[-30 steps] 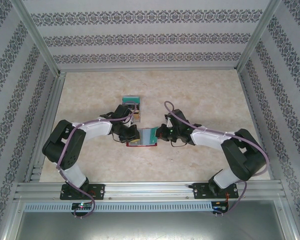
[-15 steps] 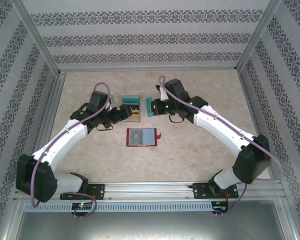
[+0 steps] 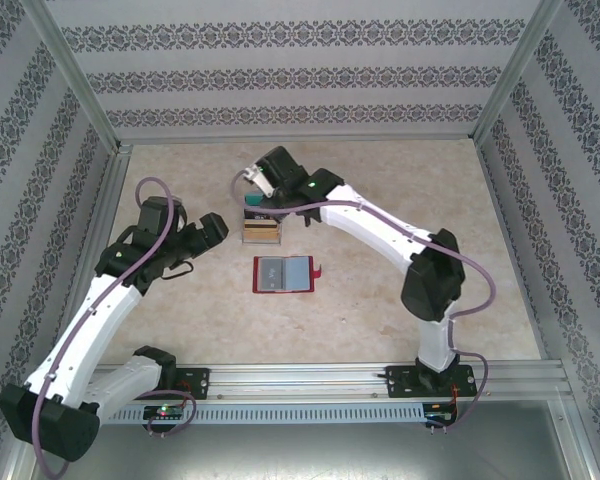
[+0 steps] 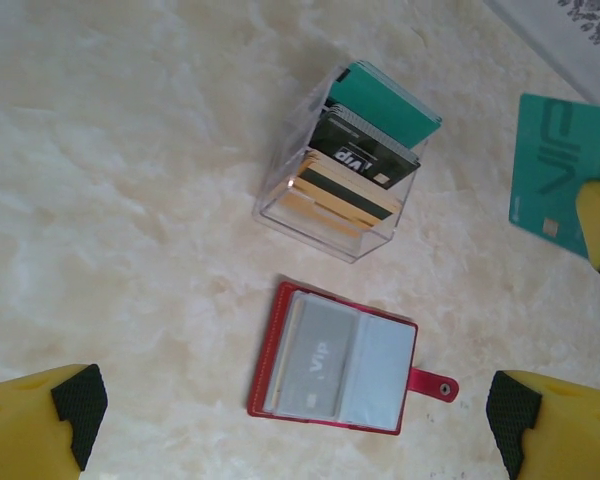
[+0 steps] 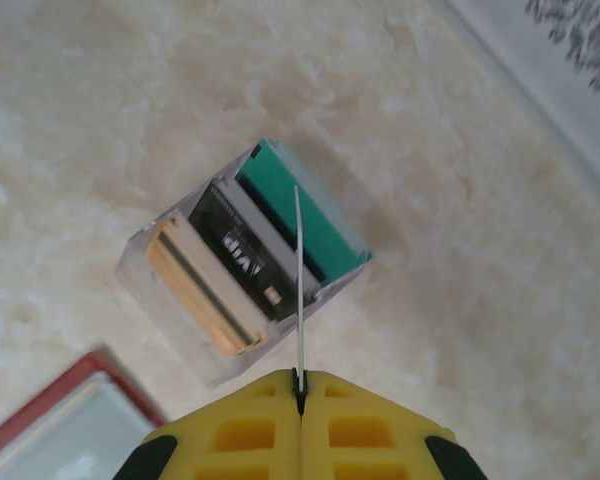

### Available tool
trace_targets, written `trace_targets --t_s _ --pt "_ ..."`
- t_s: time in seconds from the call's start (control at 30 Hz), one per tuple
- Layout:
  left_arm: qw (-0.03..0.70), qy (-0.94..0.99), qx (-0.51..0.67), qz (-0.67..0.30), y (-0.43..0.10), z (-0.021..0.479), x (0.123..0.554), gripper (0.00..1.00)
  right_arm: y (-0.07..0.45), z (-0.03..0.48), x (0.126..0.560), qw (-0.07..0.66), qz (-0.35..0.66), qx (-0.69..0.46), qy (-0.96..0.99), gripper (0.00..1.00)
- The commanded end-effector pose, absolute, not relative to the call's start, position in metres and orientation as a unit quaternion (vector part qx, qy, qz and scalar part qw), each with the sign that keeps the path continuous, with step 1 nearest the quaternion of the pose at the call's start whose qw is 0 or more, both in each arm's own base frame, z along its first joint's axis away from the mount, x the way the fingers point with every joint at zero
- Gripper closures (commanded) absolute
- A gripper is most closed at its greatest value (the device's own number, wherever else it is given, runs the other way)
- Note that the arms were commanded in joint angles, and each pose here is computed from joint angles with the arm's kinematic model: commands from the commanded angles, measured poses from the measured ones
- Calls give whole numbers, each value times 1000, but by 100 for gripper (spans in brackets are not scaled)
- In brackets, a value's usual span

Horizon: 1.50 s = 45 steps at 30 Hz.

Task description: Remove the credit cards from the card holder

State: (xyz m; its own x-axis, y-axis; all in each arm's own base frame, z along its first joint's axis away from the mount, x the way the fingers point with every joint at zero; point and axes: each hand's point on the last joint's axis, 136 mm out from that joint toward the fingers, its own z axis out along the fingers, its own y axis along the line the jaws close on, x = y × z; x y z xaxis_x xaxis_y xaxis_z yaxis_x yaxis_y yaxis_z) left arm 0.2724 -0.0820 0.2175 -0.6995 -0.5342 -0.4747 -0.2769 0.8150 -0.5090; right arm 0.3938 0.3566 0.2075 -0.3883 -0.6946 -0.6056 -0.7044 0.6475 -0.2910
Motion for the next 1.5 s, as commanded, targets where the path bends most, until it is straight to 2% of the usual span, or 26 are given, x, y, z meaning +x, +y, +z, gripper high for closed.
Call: trace_targets --t_s 0.0,0.2,0.3,0.4,1.07,1.2,1.3,1.47 --pt "305 904 -247 -167 -63 210 255 1 357 207 414 370 -105 -484 786 100" --pt "314 902 -254 -150 -52 217 246 1 375 183 431 354 -153 -536 751 100" --pt "318 901 -258 -139 -47 220 243 0 380 173 436 350 -161 -551 740 93" --pt "324 899 -262 -133 -43 223 241 0 386 166 440 349 -157 -558 736 96" --pt "333 893 -273 -133 -38 220 237 0 394 109 448 313 -145 -581 737 94" --pt "331 893 -274 -136 -38 219 237 0 393 103 452 313 -149 -577 739 90" --pt "328 894 -274 -136 -39 217 238 0 392 100 455 312 -149 -575 742 82" --pt "324 895 -274 -140 -41 214 240 0 390 95 458 311 -149 -569 746 81"
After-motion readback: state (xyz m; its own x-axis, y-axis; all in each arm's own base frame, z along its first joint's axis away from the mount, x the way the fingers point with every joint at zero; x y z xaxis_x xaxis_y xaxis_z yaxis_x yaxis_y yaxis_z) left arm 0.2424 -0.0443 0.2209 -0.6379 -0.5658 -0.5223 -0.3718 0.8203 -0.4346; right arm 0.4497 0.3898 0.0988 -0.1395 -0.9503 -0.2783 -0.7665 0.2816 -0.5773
